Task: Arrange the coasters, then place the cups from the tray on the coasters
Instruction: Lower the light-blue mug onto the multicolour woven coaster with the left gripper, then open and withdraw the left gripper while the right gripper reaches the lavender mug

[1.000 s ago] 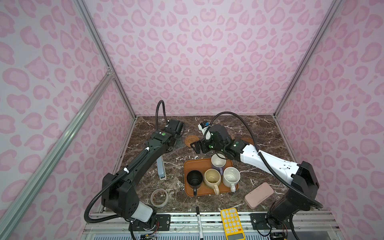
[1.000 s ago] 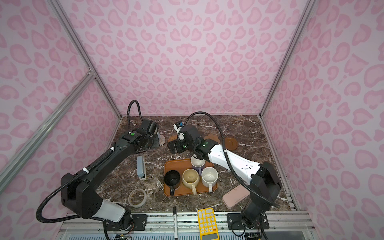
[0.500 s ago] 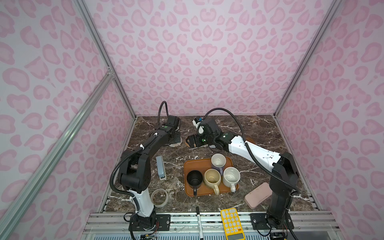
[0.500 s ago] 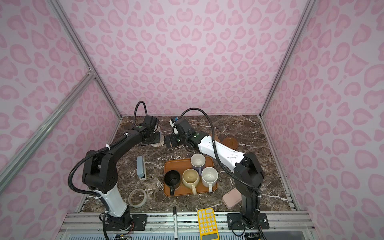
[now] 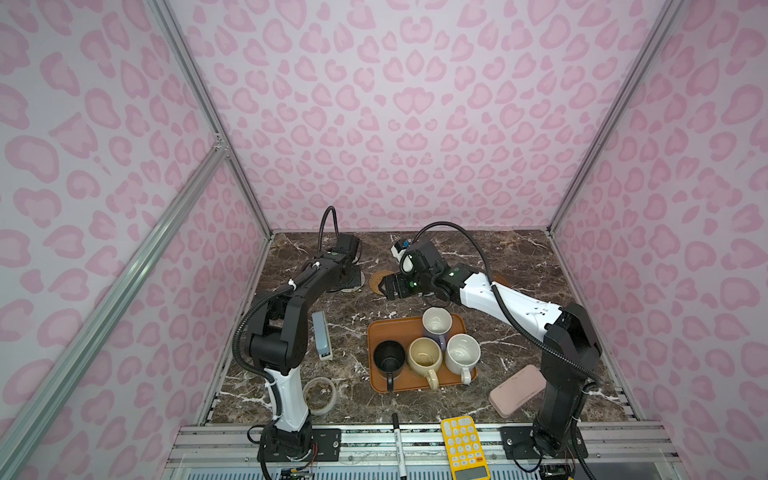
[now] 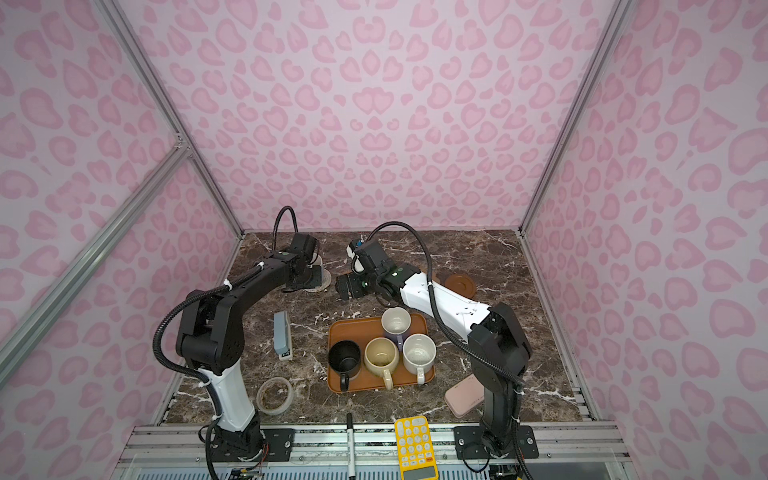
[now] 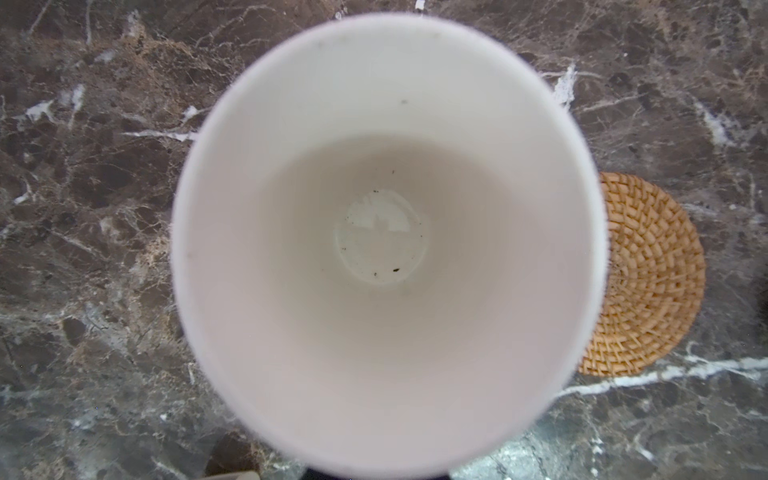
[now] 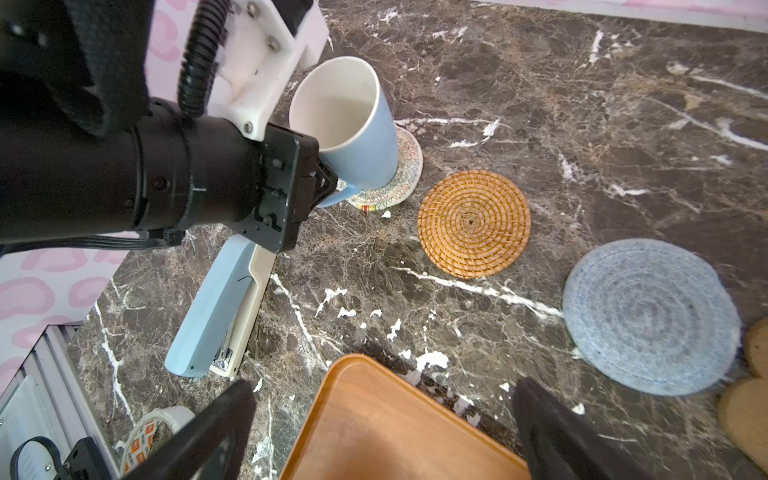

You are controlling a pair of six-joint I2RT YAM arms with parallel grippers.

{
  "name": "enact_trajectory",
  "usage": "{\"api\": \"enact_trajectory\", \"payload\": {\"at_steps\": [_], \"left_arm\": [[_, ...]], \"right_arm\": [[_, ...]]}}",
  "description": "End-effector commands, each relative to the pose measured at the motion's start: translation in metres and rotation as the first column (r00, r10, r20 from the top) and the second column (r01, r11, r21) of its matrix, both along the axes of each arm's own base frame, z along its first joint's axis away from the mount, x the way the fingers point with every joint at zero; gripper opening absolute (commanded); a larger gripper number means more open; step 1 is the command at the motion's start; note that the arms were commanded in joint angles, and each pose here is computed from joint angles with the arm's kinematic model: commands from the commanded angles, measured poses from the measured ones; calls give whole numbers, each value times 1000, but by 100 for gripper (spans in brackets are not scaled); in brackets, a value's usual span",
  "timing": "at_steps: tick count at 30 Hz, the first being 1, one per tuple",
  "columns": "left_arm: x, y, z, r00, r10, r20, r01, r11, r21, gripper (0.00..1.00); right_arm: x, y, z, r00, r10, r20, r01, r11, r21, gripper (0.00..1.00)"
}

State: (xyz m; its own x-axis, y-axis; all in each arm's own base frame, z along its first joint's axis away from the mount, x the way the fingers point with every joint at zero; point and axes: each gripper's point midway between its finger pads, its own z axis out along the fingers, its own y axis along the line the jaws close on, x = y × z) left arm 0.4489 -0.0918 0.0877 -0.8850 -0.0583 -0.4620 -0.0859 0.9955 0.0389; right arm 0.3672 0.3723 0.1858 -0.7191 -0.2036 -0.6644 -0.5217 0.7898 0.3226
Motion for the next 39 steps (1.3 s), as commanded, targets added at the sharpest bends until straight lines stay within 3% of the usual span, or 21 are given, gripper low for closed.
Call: {"api": "enact_trajectory", "payload": {"at_steps": [1,7,18,26,30,36,37,39], "left_arm": [[14,-1,15,998,6,67,-6,1000,-6,1],[15,-1,-6,1000,9,10,-8,1000,-16,1],[-11,-3,-4,999,27,-34,-29,998,-60,2],[-15,7,-11,996,52,-75,-52,999,-1,4],[-13,3,-2,998,43,-45,-45,998,-33,22],[-13,4,-7,996,50,-74,-51,998,-21,35],[-13,4,-6,996,53,-68,-55,998,-26,46],[-14,3,-3,996,51,-67,-54,998,-36,59]], "right_arm": [[-2,0,-1,1000,3,-4,-3,1000,2,98],[-3,-3,2,1000,0,0,0,1000,2,98],[-6,-10,5,1000,-7,6,7,1000,-2,98],[-5,-10,5,1000,-10,5,10,1000,-6,98],[-5,-11,5,1000,-11,5,11,1000,-14,98],[-6,-15,8,1000,-13,8,13,1000,-24,98],[-6,-16,8,1000,-14,10,14,1000,-26,98],[-7,-20,9,1000,-20,12,21,999,-37,98]]}}
